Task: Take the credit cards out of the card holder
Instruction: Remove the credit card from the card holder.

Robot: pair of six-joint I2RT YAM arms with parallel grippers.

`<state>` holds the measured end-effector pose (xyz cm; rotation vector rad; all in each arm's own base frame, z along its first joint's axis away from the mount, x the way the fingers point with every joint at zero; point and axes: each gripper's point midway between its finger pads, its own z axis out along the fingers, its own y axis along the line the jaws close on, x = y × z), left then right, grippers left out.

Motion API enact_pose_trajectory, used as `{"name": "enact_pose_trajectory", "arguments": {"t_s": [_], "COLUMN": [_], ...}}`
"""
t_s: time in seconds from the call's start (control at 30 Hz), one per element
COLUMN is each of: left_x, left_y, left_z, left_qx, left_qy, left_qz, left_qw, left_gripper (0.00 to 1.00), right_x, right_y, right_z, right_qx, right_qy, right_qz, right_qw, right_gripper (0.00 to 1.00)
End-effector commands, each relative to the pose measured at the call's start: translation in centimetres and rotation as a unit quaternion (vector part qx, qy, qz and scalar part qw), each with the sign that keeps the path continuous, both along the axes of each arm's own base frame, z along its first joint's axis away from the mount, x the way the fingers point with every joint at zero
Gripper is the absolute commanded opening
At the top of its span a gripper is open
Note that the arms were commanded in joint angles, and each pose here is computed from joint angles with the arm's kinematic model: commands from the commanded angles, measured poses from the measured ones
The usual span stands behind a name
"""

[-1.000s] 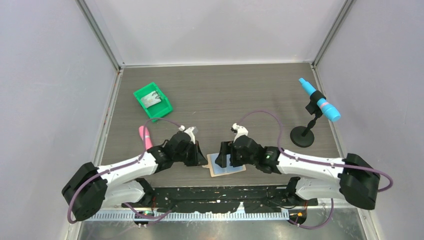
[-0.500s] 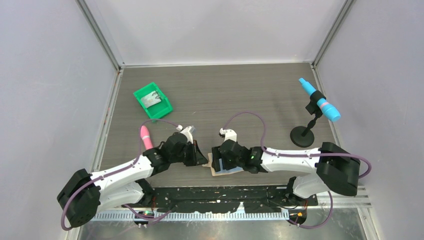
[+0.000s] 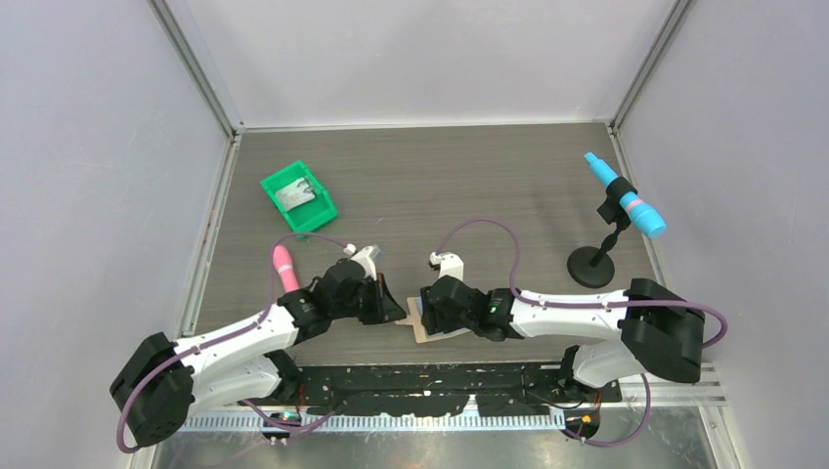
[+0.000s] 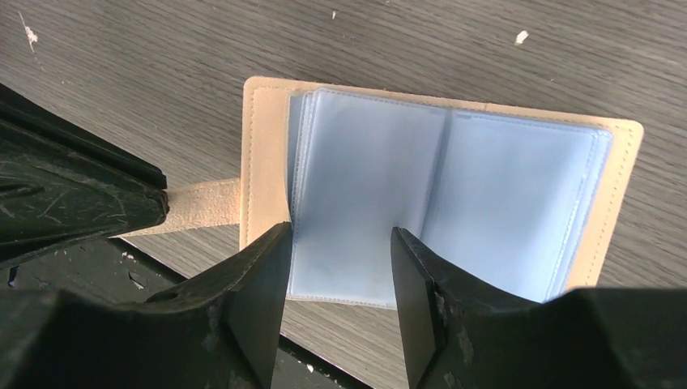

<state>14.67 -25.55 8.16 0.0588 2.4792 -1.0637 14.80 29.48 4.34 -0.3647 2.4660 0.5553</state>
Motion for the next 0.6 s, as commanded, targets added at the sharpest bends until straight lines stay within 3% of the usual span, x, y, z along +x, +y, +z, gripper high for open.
{"name": "enact_pose_trajectory", "arguments": {"t_s": [0.0, 0.57], "left_x": [0.1, 0.0], "left_y": [0.0, 0.3], "left_z": [0.6, 0.2], "left_qx": [-0.01, -0.004], "left_qy": [-0.013, -0.01], "left_qz": [0.004, 0.008], "left_qw": [1.0, 1.0], "left_gripper": [0.0, 0.0], "right_x": [1.3, 1.5], "right_y": [-0.5, -1.7], "right_z": [1.8, 3.1], "right_qx": [-0.004, -0.005], "right_qy": [-0.032, -0.046], "right_qz": [-0.027, -0.044], "right_qw": [0.999, 0.998], "right_gripper": [0.56, 0.57]}}
